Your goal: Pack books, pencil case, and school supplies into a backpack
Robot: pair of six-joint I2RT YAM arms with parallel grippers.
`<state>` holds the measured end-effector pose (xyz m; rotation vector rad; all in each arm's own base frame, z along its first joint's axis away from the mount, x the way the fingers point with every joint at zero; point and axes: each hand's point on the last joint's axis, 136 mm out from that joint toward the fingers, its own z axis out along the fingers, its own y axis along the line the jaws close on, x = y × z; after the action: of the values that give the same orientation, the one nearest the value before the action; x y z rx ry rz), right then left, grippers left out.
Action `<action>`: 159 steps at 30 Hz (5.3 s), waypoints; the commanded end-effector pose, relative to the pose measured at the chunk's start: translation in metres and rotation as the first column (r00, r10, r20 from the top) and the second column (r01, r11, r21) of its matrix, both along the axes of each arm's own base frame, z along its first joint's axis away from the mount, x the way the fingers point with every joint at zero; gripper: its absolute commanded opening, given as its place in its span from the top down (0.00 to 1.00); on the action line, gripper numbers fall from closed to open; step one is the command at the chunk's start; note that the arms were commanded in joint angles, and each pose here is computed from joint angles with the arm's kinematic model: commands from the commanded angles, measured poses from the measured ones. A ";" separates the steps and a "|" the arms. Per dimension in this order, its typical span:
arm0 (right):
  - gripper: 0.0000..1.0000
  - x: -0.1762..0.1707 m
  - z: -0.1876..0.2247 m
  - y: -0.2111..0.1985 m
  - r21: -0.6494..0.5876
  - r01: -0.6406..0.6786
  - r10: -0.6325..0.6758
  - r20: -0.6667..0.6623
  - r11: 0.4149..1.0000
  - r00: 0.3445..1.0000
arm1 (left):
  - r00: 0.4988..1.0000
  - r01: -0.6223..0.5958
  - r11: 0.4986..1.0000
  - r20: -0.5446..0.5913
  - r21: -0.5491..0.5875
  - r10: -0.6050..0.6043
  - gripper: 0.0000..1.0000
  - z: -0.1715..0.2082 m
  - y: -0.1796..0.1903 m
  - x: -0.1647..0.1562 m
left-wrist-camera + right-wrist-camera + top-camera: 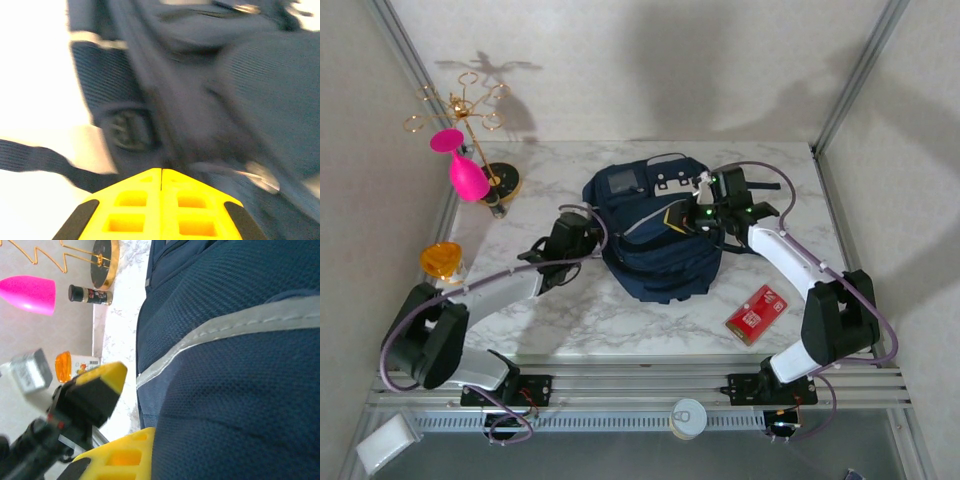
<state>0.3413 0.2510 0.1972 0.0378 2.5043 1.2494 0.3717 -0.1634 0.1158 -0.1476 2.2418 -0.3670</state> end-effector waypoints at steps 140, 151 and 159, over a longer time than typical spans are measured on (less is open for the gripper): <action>1.00 -0.137 -0.116 -0.176 -0.182 0.424 -0.456 -0.199 0.887 0.868 | 0.882 0.232 0.929 -0.339 -0.289 -0.326 0.85 -0.122 -0.314 -0.088; 1.00 -0.122 -0.075 -0.194 -0.214 0.501 -0.525 -0.072 0.838 0.848 | 0.877 0.309 0.884 -0.255 -0.351 -0.407 0.73 -0.049 -0.314 -0.098; 1.00 -0.110 -0.025 -0.203 -0.211 0.536 -0.539 0.046 0.818 0.841 | 0.855 0.428 0.856 -0.178 -0.291 -0.487 0.58 0.009 -0.280 -0.114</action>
<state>0.2294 0.0519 0.1542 0.6747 2.4020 0.7634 0.2595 -0.4598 0.1009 0.1482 2.4920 -0.9708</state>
